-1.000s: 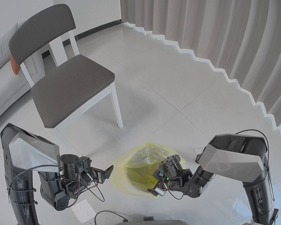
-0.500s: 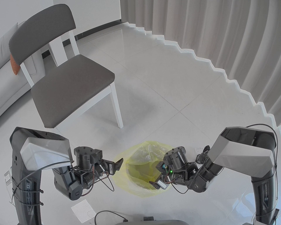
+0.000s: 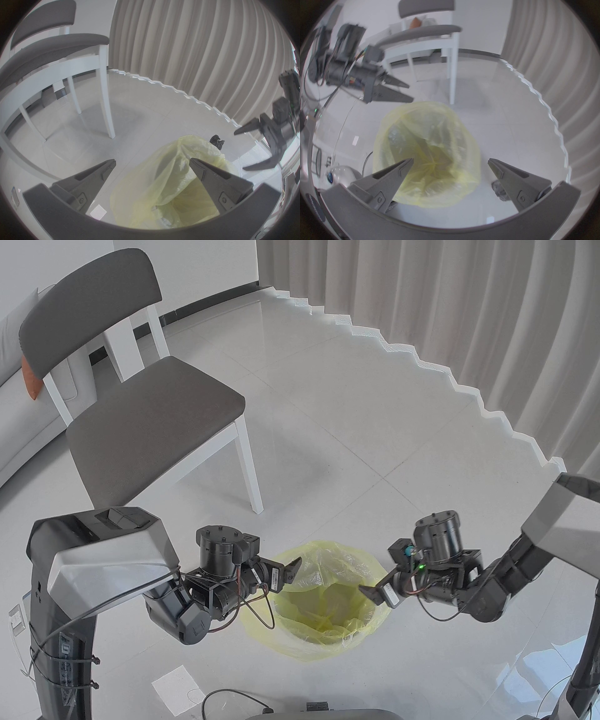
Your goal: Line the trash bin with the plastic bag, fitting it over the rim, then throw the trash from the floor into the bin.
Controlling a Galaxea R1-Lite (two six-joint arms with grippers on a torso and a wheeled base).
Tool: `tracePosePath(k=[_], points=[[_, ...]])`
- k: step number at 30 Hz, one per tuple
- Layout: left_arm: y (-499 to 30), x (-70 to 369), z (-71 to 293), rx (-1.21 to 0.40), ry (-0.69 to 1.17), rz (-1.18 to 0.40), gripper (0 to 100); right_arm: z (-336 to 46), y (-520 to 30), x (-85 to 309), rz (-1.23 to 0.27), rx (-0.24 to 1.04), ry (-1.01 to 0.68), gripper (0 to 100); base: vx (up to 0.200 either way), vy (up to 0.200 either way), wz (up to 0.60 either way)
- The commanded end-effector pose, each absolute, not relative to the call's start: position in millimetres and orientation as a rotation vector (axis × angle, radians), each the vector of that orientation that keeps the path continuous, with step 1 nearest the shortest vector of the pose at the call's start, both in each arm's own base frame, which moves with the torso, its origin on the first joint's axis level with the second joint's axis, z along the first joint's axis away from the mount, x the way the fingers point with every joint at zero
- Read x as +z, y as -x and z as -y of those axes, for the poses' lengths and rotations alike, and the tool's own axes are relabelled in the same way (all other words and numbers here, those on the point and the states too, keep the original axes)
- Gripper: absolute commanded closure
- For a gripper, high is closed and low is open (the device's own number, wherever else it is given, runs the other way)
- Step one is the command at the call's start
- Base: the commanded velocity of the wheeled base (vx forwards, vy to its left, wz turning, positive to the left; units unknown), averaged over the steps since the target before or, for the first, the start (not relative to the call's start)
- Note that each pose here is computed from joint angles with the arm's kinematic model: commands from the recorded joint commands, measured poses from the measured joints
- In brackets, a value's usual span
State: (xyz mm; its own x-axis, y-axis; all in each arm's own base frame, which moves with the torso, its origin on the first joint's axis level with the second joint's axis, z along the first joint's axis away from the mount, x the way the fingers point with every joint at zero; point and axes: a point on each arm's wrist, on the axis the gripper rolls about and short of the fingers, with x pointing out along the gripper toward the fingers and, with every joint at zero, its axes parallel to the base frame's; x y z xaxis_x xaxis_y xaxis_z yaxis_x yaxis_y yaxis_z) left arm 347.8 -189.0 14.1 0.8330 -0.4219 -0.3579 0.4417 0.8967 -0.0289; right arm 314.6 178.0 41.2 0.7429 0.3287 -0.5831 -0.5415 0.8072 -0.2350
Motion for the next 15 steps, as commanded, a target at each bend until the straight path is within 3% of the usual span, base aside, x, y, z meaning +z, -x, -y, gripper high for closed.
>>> tracePosePath(k=[1,15], points=[[-350.8,19.9,202.8,-0.511,-0.089,-0.342,0,-138.0,-307.3,71.6,-0.515,0.383,0.321,0,0.000,0.000,0.00],[-401.8,14.3,219.6,-0.506,-0.152,-0.401,0,-111.4,-312.3,74.3,-0.526,0.289,0.304,0,0.000,0.000,0.00]])
